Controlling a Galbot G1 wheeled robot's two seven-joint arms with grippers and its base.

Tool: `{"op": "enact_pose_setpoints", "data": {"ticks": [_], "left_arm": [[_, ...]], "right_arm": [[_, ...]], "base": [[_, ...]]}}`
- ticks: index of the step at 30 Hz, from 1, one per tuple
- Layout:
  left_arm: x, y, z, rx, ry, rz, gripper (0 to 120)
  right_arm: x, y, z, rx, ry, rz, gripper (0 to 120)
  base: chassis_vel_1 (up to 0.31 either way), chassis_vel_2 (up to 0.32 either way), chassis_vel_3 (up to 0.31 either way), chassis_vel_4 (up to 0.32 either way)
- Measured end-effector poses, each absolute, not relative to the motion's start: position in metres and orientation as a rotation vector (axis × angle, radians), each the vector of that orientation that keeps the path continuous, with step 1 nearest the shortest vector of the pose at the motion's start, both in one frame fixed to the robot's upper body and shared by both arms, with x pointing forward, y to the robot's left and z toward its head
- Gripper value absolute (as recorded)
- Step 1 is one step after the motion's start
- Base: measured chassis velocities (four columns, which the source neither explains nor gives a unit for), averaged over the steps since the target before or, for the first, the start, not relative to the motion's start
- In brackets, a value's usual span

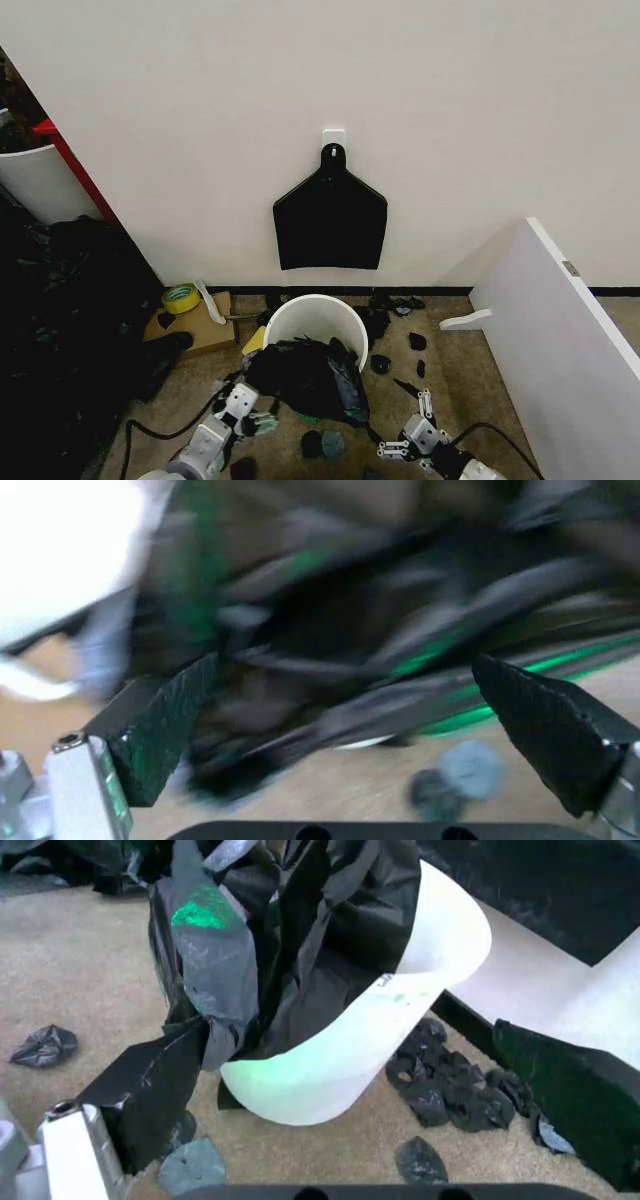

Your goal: Place the garbage bag over the trash bin.

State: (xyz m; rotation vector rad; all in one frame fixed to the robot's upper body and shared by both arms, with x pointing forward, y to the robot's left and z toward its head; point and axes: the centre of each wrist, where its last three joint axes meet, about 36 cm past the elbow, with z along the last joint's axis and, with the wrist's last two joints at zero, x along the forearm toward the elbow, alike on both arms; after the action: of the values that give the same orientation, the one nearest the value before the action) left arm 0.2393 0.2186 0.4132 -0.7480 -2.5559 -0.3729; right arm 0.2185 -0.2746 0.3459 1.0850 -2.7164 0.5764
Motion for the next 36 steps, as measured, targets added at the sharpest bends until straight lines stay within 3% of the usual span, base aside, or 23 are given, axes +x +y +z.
{"op": "enact_pose_setpoints", "data": {"ticks": [14,36], "left_arm": [[0.276,0.249,0.371,-1.41,-2.592,-0.206,100],[0.272,0.196,0.34,-1.195,-2.663,-0.208,100]], "right_arm": [[0.224,-0.271,0.339,1.069,-2.717,0.574,100],[0.22,-0.272,0.343,1.149,-2.725,0.545,100]], "base": [[0.0,0.0,0.0,0.0],[0.0,0.0,0.0,0.0]]}}
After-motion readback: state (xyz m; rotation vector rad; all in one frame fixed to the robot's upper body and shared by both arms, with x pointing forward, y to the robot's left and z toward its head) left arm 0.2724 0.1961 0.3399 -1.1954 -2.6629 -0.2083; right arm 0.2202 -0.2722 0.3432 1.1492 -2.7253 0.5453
